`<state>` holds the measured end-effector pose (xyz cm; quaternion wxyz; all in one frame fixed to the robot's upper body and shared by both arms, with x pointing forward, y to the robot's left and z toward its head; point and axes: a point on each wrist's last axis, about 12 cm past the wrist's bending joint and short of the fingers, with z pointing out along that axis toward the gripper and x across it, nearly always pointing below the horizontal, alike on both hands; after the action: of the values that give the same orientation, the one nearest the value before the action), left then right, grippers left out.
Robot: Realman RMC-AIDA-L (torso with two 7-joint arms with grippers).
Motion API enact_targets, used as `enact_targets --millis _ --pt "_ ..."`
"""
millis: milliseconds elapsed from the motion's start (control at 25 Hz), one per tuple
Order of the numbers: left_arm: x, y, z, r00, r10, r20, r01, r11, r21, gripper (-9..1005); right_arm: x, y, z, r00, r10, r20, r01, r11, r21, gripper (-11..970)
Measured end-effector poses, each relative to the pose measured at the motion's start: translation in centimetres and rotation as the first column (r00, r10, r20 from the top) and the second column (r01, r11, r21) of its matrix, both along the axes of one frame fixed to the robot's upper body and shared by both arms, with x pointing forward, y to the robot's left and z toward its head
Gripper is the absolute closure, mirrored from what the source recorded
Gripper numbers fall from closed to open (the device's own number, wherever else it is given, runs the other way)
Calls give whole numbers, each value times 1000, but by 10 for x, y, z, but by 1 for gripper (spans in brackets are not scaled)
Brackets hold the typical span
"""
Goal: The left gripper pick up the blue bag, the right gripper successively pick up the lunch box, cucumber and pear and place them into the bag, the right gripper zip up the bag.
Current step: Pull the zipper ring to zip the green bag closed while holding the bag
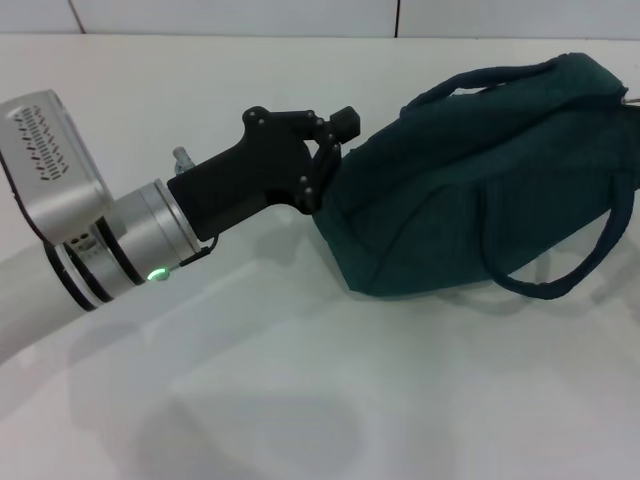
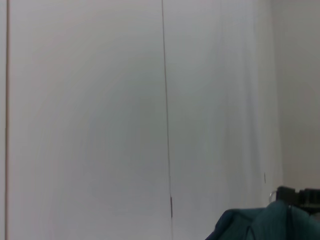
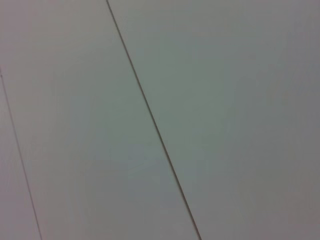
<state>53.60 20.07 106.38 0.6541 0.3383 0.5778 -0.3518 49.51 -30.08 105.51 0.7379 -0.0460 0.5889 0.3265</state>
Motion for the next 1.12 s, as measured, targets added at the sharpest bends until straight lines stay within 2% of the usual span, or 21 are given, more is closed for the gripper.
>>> enact_targets --millis 120,280,520,640,760,880,1000,1080,1120 --pt "-1 -2 1 1000 -14 1 14 1000 -10 997 0 1 0 1000 9 -3 -9 1000 0 928" --pt "-3 -6 8 999 -37 27 39 998 -53 967 0 3 0 1000 27 0 -27 1000 -3 926" --pt "-5 -7 14 999 12 38 -6 987 -160 923 0 5 2 999 41 14 -41 999 0 919" --pt "-5 -19 17 998 -55 19 57 984 -171 900 -2 8 4 998 57 33 -57 998 0 903" --pt "7 -41 34 981 -193 -32 184 967 -173 878 -4 7 6 997 66 51 -66 998 4 888" --pt "19 -61 49 952 -293 -85 281 951 -129 771 -6 7 6 996 73 57 -74 997 6 872" --pt "33 -83 68 925 -346 -154 344 938 -38 664 -7 8 6 995 80 57 -80 997 6 858" --pt "40 -95 77 921 -341 -190 352 936 27 458 -7 9 5 995 87 54 -88 996 6 849" --pt "41 -100 82 920 -336 -199 354 933 59 414 -7 9 5 994 90 54 -91 996 6 845"
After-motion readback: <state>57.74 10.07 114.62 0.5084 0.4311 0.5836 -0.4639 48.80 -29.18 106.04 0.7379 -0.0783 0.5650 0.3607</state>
